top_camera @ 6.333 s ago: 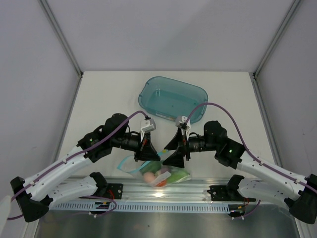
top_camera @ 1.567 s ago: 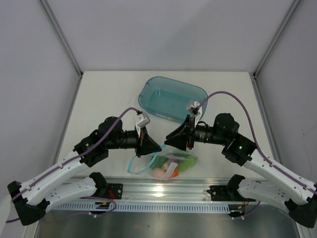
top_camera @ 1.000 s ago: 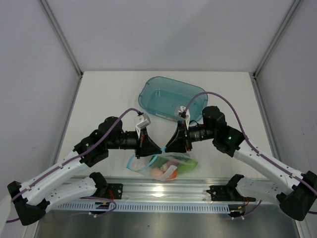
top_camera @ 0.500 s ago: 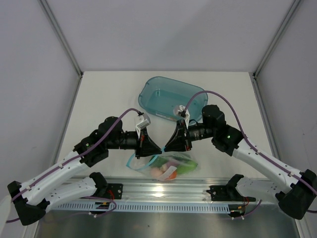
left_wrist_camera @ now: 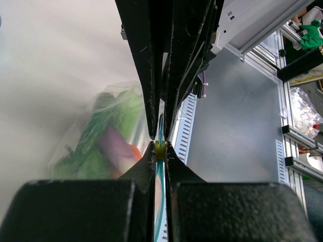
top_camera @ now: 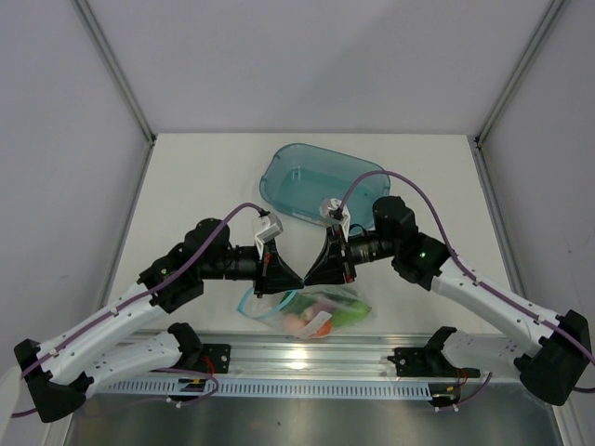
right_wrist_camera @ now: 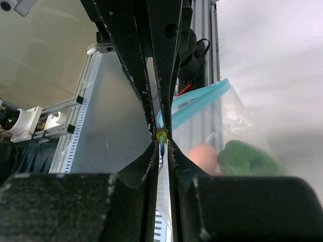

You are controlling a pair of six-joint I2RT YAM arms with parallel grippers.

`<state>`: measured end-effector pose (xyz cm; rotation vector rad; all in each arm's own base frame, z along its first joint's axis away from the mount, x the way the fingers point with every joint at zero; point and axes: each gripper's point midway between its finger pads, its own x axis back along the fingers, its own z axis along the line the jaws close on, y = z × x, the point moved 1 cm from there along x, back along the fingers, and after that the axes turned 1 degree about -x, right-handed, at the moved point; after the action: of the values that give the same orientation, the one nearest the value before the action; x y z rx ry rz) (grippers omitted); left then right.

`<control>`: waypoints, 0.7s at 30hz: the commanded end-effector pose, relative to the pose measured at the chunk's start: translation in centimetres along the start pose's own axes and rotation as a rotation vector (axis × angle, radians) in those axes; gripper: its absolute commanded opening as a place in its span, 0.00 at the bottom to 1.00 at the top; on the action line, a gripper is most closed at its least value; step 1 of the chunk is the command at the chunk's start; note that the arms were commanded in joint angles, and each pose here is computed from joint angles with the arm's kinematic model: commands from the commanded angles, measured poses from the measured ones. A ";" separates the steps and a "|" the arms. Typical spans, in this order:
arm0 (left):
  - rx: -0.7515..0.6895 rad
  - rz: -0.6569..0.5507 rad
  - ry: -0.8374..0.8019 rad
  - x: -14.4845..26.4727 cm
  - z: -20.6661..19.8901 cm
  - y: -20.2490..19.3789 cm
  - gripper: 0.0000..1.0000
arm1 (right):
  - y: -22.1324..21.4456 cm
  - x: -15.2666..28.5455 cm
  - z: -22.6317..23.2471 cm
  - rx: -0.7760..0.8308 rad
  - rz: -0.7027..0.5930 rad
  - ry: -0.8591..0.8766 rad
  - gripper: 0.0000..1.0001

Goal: Place the food in the zip-top bag and seal the zipper
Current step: Zip the zipper food storage bag at the center of the board.

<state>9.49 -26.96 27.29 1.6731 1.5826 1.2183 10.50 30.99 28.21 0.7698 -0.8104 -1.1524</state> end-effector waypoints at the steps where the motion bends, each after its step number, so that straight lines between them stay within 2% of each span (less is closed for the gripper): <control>1: -0.039 -0.031 -0.043 0.1 -0.9 1.0 0.01 | 1.4 -0.1 0.9 0.055 -0.022 0.034 0.13; 3: -0.039 -0.031 -0.043 0.1 -0.9 0.9 0.00 | 1.4 -0.1 0.9 0.054 -0.021 0.033 0.01; 4: -0.038 -0.031 -0.042 0.1 -0.9 0.9 0.01 | 1.4 -0.1 0.9 0.051 -0.020 0.033 0.00; 7: -0.036 -0.028 -0.041 0.0 -0.8 0.8 0.00 | 1.1 -0.4 0.7 0.042 -0.010 0.012 0.00; 15: -0.015 0.004 -0.011 -0.1 -0.2 0.2 0.01 | 2.7 2.1 -4.4 0.076 -0.130 -0.436 0.00; 21: 0.014 0.062 0.033 -0.2 0.6 -0.8 0.00 | 4.1 5.7 -6.4 0.076 -0.236 -0.657 0.00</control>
<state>11.02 -27.08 26.15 1.6573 1.6312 1.2973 14.09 29.42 28.21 0.6252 -1.1189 -1.4099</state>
